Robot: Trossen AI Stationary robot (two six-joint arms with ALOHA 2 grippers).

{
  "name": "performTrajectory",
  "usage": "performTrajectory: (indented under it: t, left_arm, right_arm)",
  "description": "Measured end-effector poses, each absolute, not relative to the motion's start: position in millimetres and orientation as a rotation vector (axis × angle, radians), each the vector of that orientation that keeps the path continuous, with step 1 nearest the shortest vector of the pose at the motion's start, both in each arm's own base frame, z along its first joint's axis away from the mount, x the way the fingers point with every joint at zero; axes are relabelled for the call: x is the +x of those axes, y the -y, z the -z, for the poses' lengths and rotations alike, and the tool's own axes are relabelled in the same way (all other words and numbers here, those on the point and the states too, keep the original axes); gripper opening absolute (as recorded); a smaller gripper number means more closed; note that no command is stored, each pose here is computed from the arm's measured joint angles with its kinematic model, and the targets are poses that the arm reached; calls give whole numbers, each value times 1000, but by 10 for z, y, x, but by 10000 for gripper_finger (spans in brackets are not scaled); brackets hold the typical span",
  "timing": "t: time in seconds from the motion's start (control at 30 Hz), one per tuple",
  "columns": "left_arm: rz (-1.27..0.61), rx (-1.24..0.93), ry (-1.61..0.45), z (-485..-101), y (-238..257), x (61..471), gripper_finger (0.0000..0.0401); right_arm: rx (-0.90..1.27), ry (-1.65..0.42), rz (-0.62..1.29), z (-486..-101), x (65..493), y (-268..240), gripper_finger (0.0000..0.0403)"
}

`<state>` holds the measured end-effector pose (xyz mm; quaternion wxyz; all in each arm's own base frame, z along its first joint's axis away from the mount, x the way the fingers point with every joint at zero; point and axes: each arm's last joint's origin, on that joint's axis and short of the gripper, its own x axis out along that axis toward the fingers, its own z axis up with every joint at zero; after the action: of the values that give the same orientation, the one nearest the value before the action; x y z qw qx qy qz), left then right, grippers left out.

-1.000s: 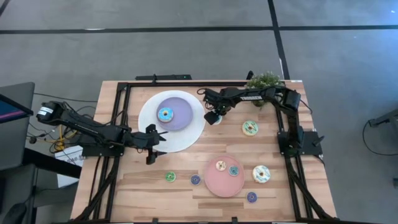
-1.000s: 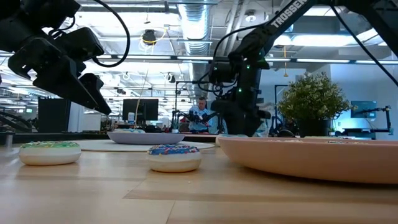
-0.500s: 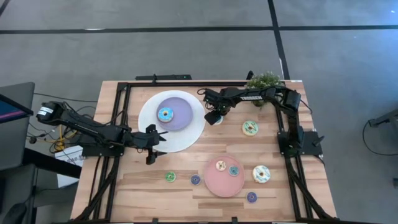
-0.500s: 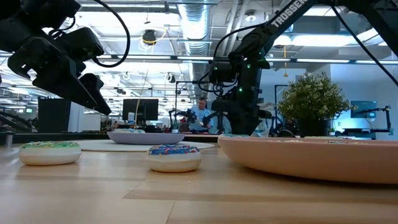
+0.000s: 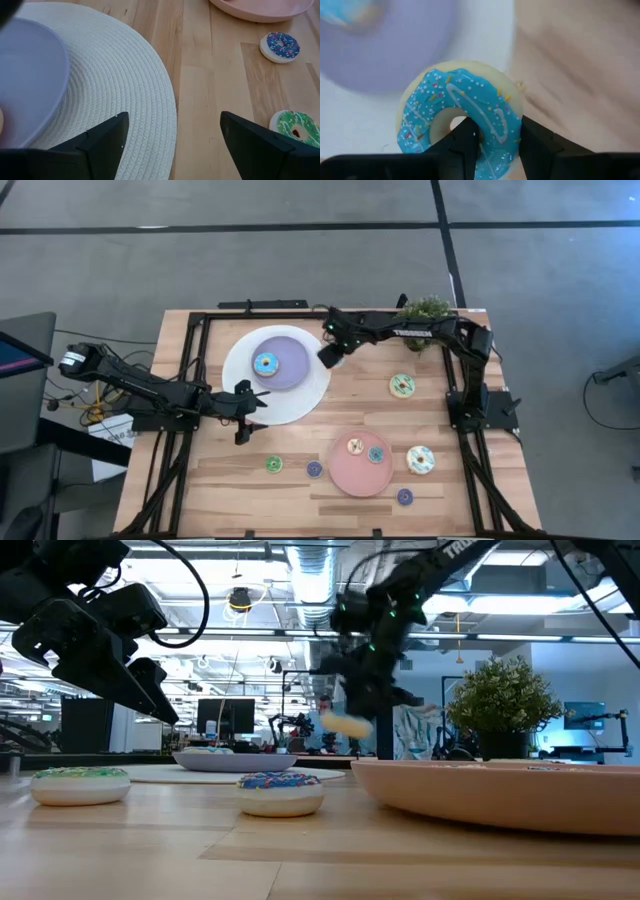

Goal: Pick & Place donuts
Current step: Put the big light blue donut on the purple plate

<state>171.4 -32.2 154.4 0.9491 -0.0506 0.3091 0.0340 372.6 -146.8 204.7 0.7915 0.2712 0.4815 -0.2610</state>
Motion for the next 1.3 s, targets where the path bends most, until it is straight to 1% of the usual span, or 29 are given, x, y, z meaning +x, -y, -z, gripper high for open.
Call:
performTrajectory:
  t: [0.13, 0.3, 0.47, 0.6, 0.73, 0.8, 0.87, 1.03, 1.3]
  left_arm:
    - [-69, -103, -629, -1545, 322, 1714, 309]
    - [-70, -103, -627, -1546, 322, 1715, 309]
    - [-71, -102, -628, -1545, 321, 1714, 309]
    - [-72, -102, -630, -1543, 321, 1713, 309]
    - [-71, -101, -631, -1543, 321, 1712, 309]
    - [-69, -94, -631, -1543, 321, 1713, 309]
    - [-68, -88, -631, -1543, 321, 1713, 309]
    - [-67, -82, -630, -1543, 320, 1713, 309]
    - [-68, -83, -629, -1544, 320, 1713, 309]
  right_arm:
    - [570, -881, 483, -2280, 3993, 1488, 113]
    - [529, -812, 419, -2400, 4369, 1502, 112]
    - [513, -843, 400, -2189, 4765, 1563, 112]
    - [518, -878, 421, -2015, 4945, 1669, 112]
    - [519, -932, 451, -1886, 5014, 1741, 112]
    - [500, -956, 479, -1898, 5013, 1746, 112]
    - [479, -937, 487, -1924, 5037, 1751, 112]
    - [435, -968, 522, -1879, 5033, 1719, 112]
    - [419, -965, 541, -1881, 5035, 1717, 112]
